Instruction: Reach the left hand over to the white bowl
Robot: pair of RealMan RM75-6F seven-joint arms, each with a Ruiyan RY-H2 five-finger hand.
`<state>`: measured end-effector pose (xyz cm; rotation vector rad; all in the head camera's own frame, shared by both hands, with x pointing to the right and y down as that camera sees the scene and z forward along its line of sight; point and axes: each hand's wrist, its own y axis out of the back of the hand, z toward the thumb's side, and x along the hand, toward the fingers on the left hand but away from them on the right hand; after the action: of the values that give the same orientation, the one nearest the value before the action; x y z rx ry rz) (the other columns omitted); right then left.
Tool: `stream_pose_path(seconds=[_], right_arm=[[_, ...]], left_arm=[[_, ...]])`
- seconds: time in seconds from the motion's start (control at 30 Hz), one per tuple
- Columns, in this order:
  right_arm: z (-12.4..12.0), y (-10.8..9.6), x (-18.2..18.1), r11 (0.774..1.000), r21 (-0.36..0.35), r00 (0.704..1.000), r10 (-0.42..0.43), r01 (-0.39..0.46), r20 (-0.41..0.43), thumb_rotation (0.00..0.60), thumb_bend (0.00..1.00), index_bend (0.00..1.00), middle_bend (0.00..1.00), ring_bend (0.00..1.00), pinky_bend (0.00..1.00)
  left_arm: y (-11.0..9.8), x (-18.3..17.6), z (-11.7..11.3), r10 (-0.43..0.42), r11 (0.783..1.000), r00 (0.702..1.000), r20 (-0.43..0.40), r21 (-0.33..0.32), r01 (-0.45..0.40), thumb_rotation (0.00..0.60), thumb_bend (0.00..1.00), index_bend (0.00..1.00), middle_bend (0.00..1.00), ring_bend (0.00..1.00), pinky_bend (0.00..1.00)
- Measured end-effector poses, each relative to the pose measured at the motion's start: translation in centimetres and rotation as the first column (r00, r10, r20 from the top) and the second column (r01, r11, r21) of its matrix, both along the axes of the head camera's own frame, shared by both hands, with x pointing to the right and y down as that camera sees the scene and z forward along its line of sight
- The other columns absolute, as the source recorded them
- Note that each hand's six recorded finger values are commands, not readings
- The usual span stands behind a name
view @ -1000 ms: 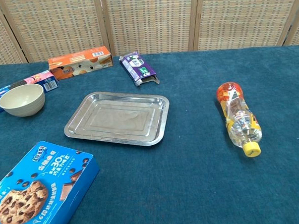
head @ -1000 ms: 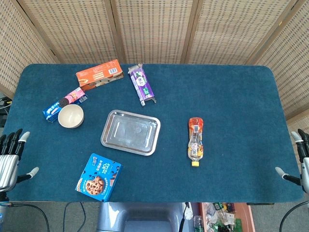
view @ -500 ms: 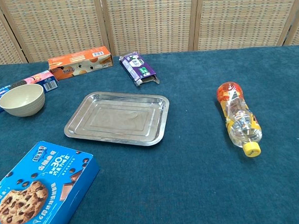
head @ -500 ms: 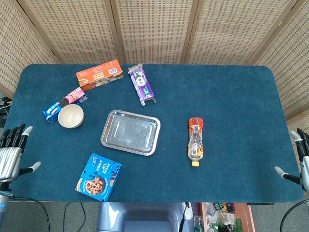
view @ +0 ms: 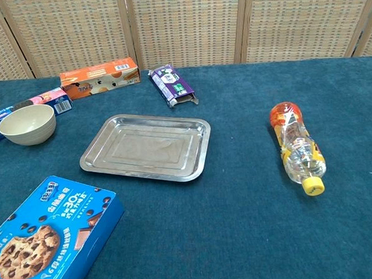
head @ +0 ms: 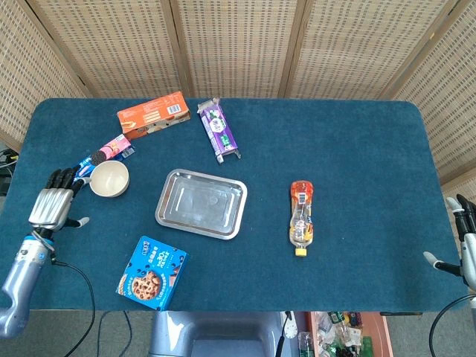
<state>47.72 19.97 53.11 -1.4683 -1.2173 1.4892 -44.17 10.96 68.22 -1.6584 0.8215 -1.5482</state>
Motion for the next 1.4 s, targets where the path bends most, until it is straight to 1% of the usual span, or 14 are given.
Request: stream_pose_path(seconds=[0.2, 0.3, 0.43, 0.53, 0.6, 0.67, 0.77, 0.93, 1.03, 1.1, 1.2, 1.3, 1.4], right_arm=[[0.4, -0.2, 0.3, 1.0, -0.011, 1.0, 0.017, -0.017, -0.001, 0.6, 0.0, 0.0, 0.0, 0.0, 0.0], [0.6, -0.3, 0.4, 1.0, -0.019, 1.0, 0.021, -0.021, -0.001, 0.6, 0.0, 0.0, 0.0, 0.0, 0.0], [0.8, -0.4, 0.4, 0.999, -0.024, 1.0, 0.024, -0.024, -0.002, 0.6, 0.0, 0.0, 0.0, 0.0, 0.0], [0.9, -0.4, 0.4, 0.999, -0.026, 1.0, 0.022, -0.022, -0.004, 0.6, 0.0, 0.0, 0.0, 0.0, 0.0], [1.0, -0.4, 0.4, 0.999, -0.029, 1.0, 0.02, -0.02, -0.006, 0.6, 0.0, 0.0, 0.0, 0.0, 0.0], [1.0, -0.4, 0.3, 0.999, -0.03, 1.0, 0.018, -0.018, -0.005, 0.6, 0.0, 0.0, 0.0, 0.0, 0.0], [1.0, -0.4, 0.2, 0.999, -0.029, 1.0, 0.016, -0.016, -0.004, 0.6, 0.0, 0.0, 0.0, 0.0, 0.0], [0.9, -0.3, 0.2, 0.999, -0.03, 1.0, 0.012, -0.012, 0.0, 0.6, 0.0, 0.0, 0.0, 0.0, 0.0], [0.9, -0.3, 0.1, 1.0, -0.028, 1.0, 0.012, -0.012, 0.006, 0.6, 0.0, 0.0, 0.0, 0.0, 0.0], [0.8, -0.3, 0.1, 1.0, -0.028, 1.0, 0.012, -0.012, 0.009, 0.6, 0.0, 0.0, 0.0, 0.0, 0.0], [0.8, -0.3, 0.1, 1.0, -0.027, 1.0, 0.013, -0.013, 0.012, 0.6, 0.0, 0.0, 0.0, 0.0, 0.0], [0.8, -0.3, 0.1, 1.0, -0.027, 1.0, 0.015, -0.014, 0.015, 0.6, 0.0, 0.0, 0.0, 0.0, 0.0], [0.8, -0.4, 0.3, 0.999, -0.028, 1.0, 0.018, -0.017, 0.016, 0.6, 0.0, 0.0, 0.0, 0.0, 0.0]], left_arm=[[-1.4, 1.3, 3.8, -0.017, 0.999, 1.0, 0.008, -0.043, 0.017, 0.6, 0.27, 0.3, 0.0, 0.0, 0.0], [-1.9, 1.7, 4.9, -0.028, 0.998, 1.0, 0.011, -0.055, 0.029, 0.6, 0.32, 0.35, 0.0, 0.0, 0.0], [-2.3, 2.2, 6.1, -0.045, 0.997, 0.999, 0.01, -0.069, 0.046, 0.6, 0.38, 0.45, 0.0, 0.0, 0.0], [-2.6, 2.3, 6.5, -0.055, 0.996, 0.998, 0.012, -0.072, 0.056, 0.6, 0.42, 0.52, 0.0, 0.0, 0.0], [-2.7, 2.3, 6.7, -0.061, 0.995, 0.998, 0.009, -0.072, 0.062, 0.6, 0.43, 0.55, 0.0, 0.0, 0.0], [-2.8, 2.3, 6.7, -0.064, 0.996, 0.998, 0.005, -0.068, 0.064, 0.6, 0.45, 0.59, 0.0, 0.0, 0.0], [-3.0, 2.4, 6.2, -0.065, 0.997, 0.998, -0.008, -0.045, 0.065, 0.6, 0.46, 0.64, 0.0, 0.0, 0.0], [-3.6, 2.5, 4.3, -0.059, 0.998, 0.997, -0.051, 0.035, 0.061, 0.6, 0.47, 0.65, 0.0, 0.0, 0.0], [-3.9, 3.4, 2.8, -0.031, 0.996, 0.996, -0.089, 0.082, 0.038, 0.6, 0.47, 0.66, 0.0, 0.0, 0.0], [-4.0, 4.6, 1.6, 0.0, 0.993, 0.992, -0.126, 0.117, 0.015, 0.6, 0.47, 0.66, 0.0, 0.0, 0.0], [-3.8, 7.1, 0.5, 0.054, 0.99, 0.982, -0.179, 0.138, -0.03, 0.6, 0.47, 0.66, 0.0, 0.0, 0.0], [-3.5, 10.1, 0.0, 0.119, 0.986, 0.971, -0.206, 0.139, -0.092, 0.6, 0.47, 0.66, 0.0, 0.0, 0.0], [-3.2, 13.4, 0.5, 0.186, 0.979, 0.961, -0.204, 0.123, -0.163, 0.6, 0.47, 0.66, 0.0, 0.0, 0.0]])
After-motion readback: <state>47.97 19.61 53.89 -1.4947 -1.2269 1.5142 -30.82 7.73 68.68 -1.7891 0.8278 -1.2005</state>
